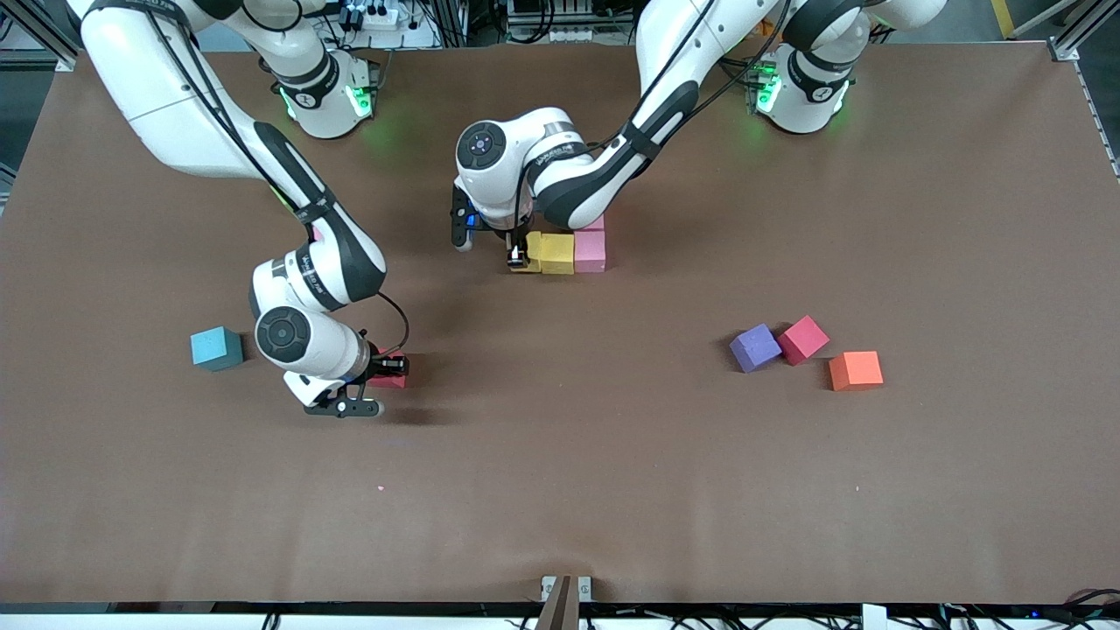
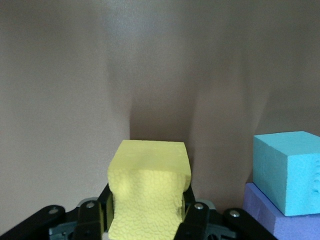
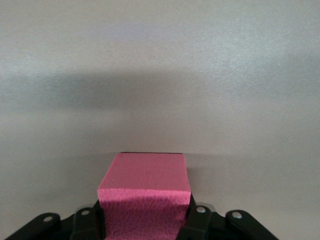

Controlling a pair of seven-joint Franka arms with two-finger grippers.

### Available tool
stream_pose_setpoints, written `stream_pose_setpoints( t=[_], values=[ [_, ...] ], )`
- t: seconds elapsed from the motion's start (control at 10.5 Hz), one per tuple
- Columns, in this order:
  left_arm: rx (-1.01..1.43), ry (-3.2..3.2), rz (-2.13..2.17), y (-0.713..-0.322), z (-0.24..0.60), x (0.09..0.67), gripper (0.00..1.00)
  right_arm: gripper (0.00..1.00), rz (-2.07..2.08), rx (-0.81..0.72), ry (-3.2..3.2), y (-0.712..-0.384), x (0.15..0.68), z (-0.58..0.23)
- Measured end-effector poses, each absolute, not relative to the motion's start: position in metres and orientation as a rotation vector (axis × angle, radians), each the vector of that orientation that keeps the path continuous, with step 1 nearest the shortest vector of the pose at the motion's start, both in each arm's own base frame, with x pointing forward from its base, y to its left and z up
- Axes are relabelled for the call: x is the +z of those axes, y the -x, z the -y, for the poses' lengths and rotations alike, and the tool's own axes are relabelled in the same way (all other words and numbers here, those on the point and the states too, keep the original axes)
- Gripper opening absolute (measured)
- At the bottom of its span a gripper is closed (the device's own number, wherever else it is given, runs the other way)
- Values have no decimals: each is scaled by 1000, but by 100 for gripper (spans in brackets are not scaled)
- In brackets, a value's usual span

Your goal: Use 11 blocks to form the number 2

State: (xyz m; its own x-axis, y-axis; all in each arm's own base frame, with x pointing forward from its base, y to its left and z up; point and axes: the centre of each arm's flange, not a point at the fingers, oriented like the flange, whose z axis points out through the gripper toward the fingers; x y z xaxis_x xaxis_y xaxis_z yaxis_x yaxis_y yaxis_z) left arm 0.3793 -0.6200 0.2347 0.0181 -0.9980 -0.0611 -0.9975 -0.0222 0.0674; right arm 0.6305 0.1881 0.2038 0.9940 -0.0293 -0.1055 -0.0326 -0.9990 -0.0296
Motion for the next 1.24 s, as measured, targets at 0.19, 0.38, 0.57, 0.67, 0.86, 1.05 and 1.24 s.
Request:
stream_pose_setpoints(
  t=[0.19, 0.38, 0.57, 0.67, 0.86, 1.05, 1.24],
  values=[
    [-151, -2240, 2192, -380, 619, 230, 54, 54, -27, 158, 3103, -632, 222, -198],
    [-156, -2243, 2190, -381, 618, 226, 54, 54, 0, 186, 3106, -627, 232, -207],
    [-154, -2251, 2187, -385, 616, 223, 54, 54, 12, 215, 3113, -624, 238, -210],
    [-155, -2252, 2186, -385, 616, 221, 54, 54, 13, 222, 3115, -623, 239, -210],
    [-159, -2253, 2185, -386, 615, 217, 54, 54, 18, 253, 3120, -620, 237, -210],
    [-160, -2250, 2188, -384, 616, 216, 54, 54, 25, 269, 3123, -618, 238, -212],
    [-165, -2259, 2181, -381, 617, 214, 74, 54, 26, 269, 3124, -618, 239, -212]
  ],
)
